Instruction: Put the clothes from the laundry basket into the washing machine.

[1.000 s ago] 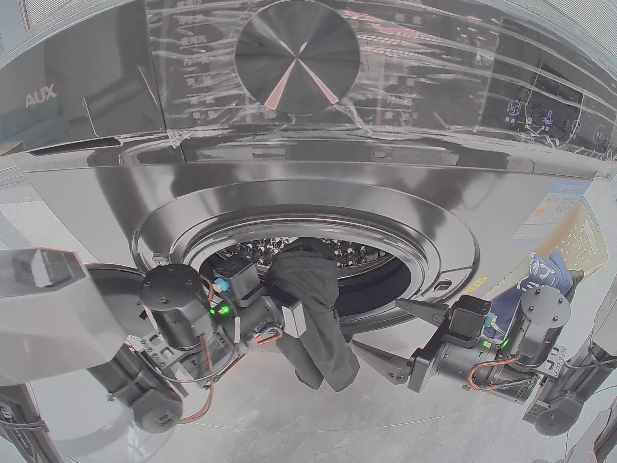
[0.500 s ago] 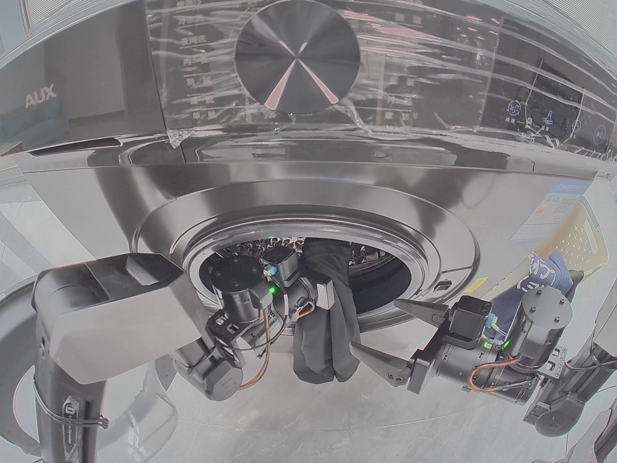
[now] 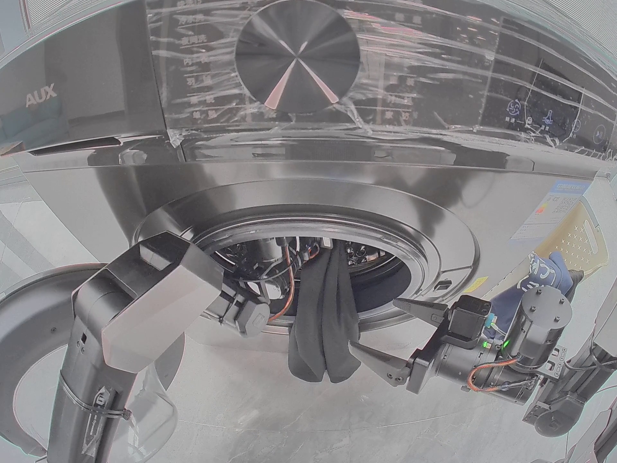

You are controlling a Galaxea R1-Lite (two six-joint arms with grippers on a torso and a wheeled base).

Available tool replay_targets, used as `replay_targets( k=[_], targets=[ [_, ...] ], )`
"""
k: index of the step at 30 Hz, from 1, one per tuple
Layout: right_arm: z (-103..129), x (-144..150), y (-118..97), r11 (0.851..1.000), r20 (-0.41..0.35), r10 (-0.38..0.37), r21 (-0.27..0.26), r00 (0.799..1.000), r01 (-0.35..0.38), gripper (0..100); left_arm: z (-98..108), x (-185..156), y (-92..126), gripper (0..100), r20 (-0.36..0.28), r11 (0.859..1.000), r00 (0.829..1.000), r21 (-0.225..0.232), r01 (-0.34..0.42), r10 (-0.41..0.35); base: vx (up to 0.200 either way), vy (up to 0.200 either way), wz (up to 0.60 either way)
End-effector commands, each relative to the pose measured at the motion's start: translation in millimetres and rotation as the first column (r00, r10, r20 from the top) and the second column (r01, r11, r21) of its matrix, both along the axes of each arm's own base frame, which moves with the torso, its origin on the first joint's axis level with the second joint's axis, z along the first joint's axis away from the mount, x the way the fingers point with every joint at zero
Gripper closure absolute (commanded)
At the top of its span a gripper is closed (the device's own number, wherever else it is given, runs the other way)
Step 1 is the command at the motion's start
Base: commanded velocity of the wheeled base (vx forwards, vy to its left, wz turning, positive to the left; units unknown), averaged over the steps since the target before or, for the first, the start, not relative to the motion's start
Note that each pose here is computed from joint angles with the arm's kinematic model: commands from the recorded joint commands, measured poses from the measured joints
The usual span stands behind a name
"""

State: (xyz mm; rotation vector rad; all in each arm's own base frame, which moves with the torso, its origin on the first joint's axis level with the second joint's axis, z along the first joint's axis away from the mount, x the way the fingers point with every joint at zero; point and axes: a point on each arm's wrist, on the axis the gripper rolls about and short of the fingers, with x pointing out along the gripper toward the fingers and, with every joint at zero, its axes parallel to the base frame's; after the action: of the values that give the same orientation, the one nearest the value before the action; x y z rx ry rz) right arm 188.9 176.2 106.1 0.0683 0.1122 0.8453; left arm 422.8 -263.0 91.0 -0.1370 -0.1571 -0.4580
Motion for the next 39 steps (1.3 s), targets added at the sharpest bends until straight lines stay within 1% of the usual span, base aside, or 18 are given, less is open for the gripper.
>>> replay_targets(
  k=[1,2,5,7,10,15,20,21,24,26,28,29,31,34,36,37,38,39],
  targets=[
    [0,-1,2,1.000,0.001,0.009,0.002,1.000,-0.009,0,0,45,2,100,-0.006,0.997,0.997,-0.019,-0.080,0.080,0.000,0.000,0.00],
    [0,-1,2,1.000,0.001,0.009,0.002,1.000,-0.009,0,1,46,1,100,-0.006,0.996,0.997,-0.022,-0.081,0.081,0.000,0.000,0.00],
    [-1,-1,2,1.000,-0.002,0.009,0.000,1.000,-0.009,0,5,63,4,100,0.007,0.993,0.993,-0.036,-0.117,0.117,0.000,0.000,0.00],
    [0,-1,3,1.000,0.000,0.009,0.001,1.000,-0.009,0,3,67,5,100,0.006,0.992,0.992,-0.040,-0.124,0.124,0.000,0.000,0.00],
    [0,-1,3,1.000,0.000,0.009,0.001,1.000,-0.009,0,-4,69,6,100,-0.011,0.991,0.992,-0.034,-0.126,0.126,0.000,0.000,0.00],
    [-1,0,2,1.000,0.000,0.007,0.001,1.000,-0.007,0,-8,69,4,100,-0.017,0.992,0.992,-0.033,-0.123,0.122,0.000,0.000,0.00],
    [-1,0,2,1.000,-0.002,0.006,0.000,1.000,-0.006,0,-7,67,2,100,-0.015,0.992,0.993,-0.035,-0.118,0.118,0.000,0.000,0.00],
    [-1,0,2,1.000,-0.002,0.006,0.000,1.000,-0.006,0,-7,67,1,0,-0.015,0.993,0.993,-0.035,-0.117,0.116,0.000,0.000,0.00],
    [-1,0,2,1.000,-0.003,0.006,-0.001,1.000,-0.006,0,-3,65,0,0,-0.011,0.993,0.994,-0.045,-0.112,0.112,0.000,0.000,0.00],
    [-1,0,2,1.000,-0.003,0.006,-0.001,1.000,-0.006,0,1,62,-4,0,-0.015,0.993,0.995,-0.064,-0.103,0.102,0.000,0.000,0.00],
    [-1,0,2,1.000,-0.003,0.006,-0.001,1.000,-0.006,0,6,56,-8,0,-0.030,0.993,0.995,-0.074,-0.093,0.091,0.000,0.000,0.00],
    [-1,0,2,1.000,-0.003,0.007,-0.001,1.000,-0.007,0,10,47,-9,0,-0.063,0.994,0.995,-0.069,-0.082,0.078,0.000,0.000,0.00],
    [-1,0,2,1.000,-0.003,0.007,-0.001,1.000,-0.007,0,10,31,-10,0,-0.129,0.998,0.990,-0.027,-0.065,0.061,0.000,0.000,0.00],
    [-1,0,3,1.000,-0.002,0.009,0.000,1.000,-0.009,0,4,11,-9,0,-0.223,0.999,0.974,0.041,-0.034,0.042,0.000,0.000,0.00],
    [-1,0,3,1.000,-0.002,0.009,0.000,1.000,-0.009,0,-3,1,-9,0,-0.263,0.997,0.964,0.073,-0.016,0.034,0.000,0.000,0.00],
    [-1,0,3,1.000,-0.002,0.009,0.000,1.000,-0.009,0,-3,0,-9,0,-0.264,0.997,0.964,0.074,-0.016,0.035,0.000,0.000,0.00],
    [-1,0,3,1.000,0.000,0.009,0.001,1.000,-0.009,0,-13,-8,-10,0,-0.298,0.995,0.954,0.104,0.008,0.023,0.000,0.000,0.00],
    [-1,0,3,1.000,0.000,0.009,0.001,1.000,-0.009,0,-19,-12,-11,0,-0.316,0.993,0.948,0.119,0.024,0.015,0.000,0.000,0.00]
  ],
)
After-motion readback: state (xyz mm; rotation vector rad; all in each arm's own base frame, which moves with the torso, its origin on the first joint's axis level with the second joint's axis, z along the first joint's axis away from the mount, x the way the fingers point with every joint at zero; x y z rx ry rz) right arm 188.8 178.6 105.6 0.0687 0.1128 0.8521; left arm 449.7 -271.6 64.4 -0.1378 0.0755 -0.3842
